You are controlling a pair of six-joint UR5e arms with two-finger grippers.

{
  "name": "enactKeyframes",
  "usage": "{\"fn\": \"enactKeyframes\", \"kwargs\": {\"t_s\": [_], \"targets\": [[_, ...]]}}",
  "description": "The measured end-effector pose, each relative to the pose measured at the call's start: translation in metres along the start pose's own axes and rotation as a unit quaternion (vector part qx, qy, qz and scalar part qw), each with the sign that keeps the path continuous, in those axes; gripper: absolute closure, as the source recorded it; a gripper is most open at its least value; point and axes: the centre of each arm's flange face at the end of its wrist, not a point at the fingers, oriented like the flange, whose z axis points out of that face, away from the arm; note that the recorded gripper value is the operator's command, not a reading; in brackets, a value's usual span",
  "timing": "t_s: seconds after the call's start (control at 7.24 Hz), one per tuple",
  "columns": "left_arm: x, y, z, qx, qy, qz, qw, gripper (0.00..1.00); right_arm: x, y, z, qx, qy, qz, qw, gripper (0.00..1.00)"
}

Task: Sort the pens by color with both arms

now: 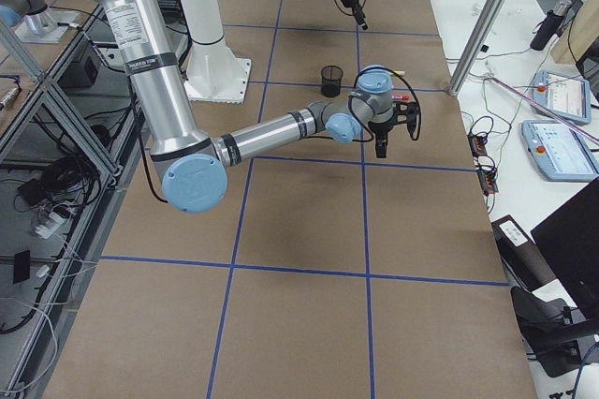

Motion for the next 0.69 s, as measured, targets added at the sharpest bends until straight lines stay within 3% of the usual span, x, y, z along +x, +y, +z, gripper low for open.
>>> {"fn": "enactKeyframes", "kwargs": {"t_s": [0.28,0.41,0.69], "targets": [[-0.146,0.024,-0.026,-0.091,-0.008,0.082,0.9924,0.00,0.090,-0.003,-0.008,-0.023,0.020,-0.073,0.9969,0.01],[-0.209,0.036,-0.045,-0.132,0.012,0.110,0.9850,0.00,0.150,0.000,-0.014,-0.047,0.016,-0.101,0.9936,0.01],[-0.306,0.049,-0.053,-0.197,0.053,0.120,0.9716,0.00,0.263,0.025,-0.031,-0.082,0.009,-0.154,0.9846,0.01]]}}
